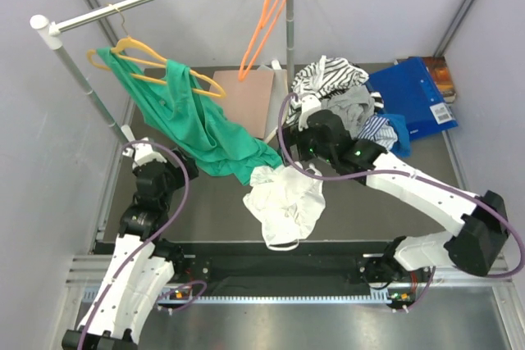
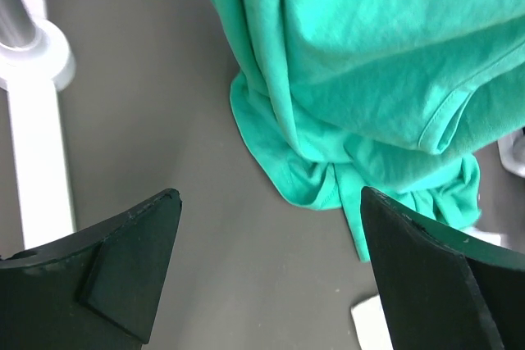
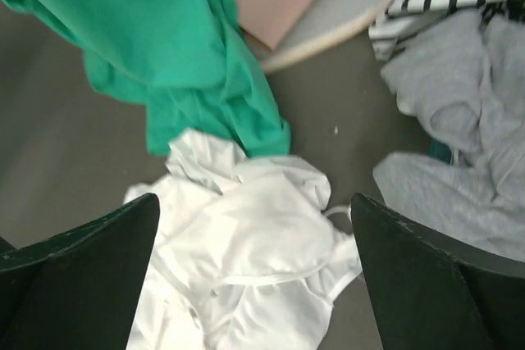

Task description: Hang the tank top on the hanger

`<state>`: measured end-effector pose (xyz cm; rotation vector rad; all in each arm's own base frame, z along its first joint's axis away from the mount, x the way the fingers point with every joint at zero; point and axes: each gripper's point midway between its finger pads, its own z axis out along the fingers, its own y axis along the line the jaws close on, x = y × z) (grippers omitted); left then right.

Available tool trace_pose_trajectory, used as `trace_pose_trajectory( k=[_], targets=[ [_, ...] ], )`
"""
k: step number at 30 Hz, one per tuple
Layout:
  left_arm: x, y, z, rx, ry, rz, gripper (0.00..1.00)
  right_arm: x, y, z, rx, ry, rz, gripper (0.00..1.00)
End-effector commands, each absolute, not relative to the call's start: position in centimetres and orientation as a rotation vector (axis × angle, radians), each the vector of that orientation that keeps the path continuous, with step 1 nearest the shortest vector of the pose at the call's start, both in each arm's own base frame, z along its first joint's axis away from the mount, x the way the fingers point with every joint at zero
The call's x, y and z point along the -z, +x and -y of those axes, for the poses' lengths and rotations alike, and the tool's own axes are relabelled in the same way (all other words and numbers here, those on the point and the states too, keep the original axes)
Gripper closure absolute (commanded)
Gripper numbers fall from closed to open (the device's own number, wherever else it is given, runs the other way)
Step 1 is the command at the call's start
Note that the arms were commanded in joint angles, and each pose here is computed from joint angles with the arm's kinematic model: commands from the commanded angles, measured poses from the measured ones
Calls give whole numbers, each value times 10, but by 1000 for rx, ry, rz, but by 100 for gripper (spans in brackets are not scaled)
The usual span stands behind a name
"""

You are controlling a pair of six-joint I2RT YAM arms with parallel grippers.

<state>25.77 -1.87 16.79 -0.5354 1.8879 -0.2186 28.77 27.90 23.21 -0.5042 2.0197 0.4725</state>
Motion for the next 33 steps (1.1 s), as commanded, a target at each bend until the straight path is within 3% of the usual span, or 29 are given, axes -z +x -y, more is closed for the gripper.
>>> trace_pose_trajectory(
  k=[1, 9, 15, 18, 19, 21, 25, 33],
  targets=[
    [-176, 265, 34, 292, -465, -1891, 4, -290, 295, -277, -486, -441, -1898, 0],
    [-172, 262, 40, 315, -445, -1935, 2, -451, 332, -299, -578, -294, -1554, 0],
    [-170, 259, 37, 301, -454, -1929, 1, -503, 364, -335, -745, -150, -1423, 0],
    [-170, 259, 36, 296, -456, -1928, 1, -517, 384, -350, -782, -107, -1384, 0],
    [-170, 259, 36, 296, -456, -1928, 1, -491, 403, -364, -750, -121, -1449, 0],
    [-170, 258, 36, 299, -455, -1925, 1, -504, 411, -373, -777, -121, -1430, 0],
    [-170, 258, 35, 296, -455, -1922, 1, -474, 444, -395, -733, -122, -1495, 2],
    [-169, 257, 31, 278, -473, -1911, 1, -447, 455, -365, -575, -34, -1566, 8]
  ],
)
